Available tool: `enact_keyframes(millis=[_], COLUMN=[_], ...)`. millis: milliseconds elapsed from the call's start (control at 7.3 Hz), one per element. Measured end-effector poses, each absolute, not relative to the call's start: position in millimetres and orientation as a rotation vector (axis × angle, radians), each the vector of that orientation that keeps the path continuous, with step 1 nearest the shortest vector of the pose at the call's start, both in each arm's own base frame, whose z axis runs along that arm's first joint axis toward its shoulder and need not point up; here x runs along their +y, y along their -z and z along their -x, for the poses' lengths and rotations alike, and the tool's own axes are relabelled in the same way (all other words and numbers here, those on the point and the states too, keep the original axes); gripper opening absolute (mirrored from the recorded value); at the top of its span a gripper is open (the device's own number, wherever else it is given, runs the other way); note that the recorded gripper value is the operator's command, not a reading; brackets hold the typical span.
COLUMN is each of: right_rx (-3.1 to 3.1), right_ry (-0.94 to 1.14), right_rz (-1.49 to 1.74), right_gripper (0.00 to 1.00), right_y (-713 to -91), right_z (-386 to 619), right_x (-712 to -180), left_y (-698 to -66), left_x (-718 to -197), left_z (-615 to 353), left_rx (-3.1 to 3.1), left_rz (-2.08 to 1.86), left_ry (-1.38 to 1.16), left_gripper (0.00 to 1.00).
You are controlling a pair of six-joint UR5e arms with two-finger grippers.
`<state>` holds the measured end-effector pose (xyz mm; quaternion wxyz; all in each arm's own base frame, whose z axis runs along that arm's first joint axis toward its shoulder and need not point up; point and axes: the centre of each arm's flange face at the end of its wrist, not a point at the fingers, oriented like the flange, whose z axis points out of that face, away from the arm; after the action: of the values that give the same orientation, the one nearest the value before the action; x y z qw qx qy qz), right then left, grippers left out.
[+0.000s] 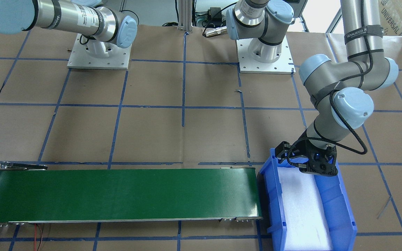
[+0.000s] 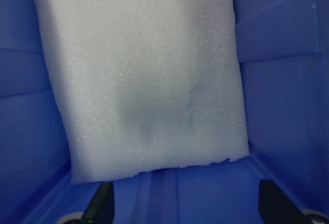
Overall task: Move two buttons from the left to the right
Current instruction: 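Lower the yellow-capped button onto the foam and open the right gripper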
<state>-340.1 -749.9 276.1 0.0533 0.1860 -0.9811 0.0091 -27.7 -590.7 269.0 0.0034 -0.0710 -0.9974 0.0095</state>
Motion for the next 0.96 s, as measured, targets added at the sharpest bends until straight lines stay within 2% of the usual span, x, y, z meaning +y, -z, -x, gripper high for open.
enact_keyframes(millis=[274, 411, 548, 685, 958], right_rx=[-2.985, -2.985, -2.986, -2.987, -2.989], right_ry=[-0.024, -0.023, -0.022, -0.021, -0.017], right_rz=[-0.566, -0.566, -0.566, -0.566, -0.568], right_gripper=[0.09, 0.17, 0.37, 0.48, 0.51], right_y=[-261.0, -256.4, -254.3, -253.1, -250.4], right_z=[344.8, 345.8, 346.2, 346.3, 346.5], right_x=[-757.9, -759.4, -760.0, -760.2, -760.5], left_y=[-271.7, -271.0, -270.0, -269.4, -269.3], left_x=[-587.8, -584.7, -582.0, -580.4, -579.3], left_z=[28.3, 28.7, 28.7, 28.6, 28.2], left_rx=[-3.128, -3.128, -3.129, -3.131, -3.136], left_rz=[0.217, 0.209, 0.201, 0.195, 0.169], left_ry=[-0.032, -0.028, -0.023, -0.019, -0.012], left_gripper=[1.0, 1.0, 1.0, 1.0, 1.0])
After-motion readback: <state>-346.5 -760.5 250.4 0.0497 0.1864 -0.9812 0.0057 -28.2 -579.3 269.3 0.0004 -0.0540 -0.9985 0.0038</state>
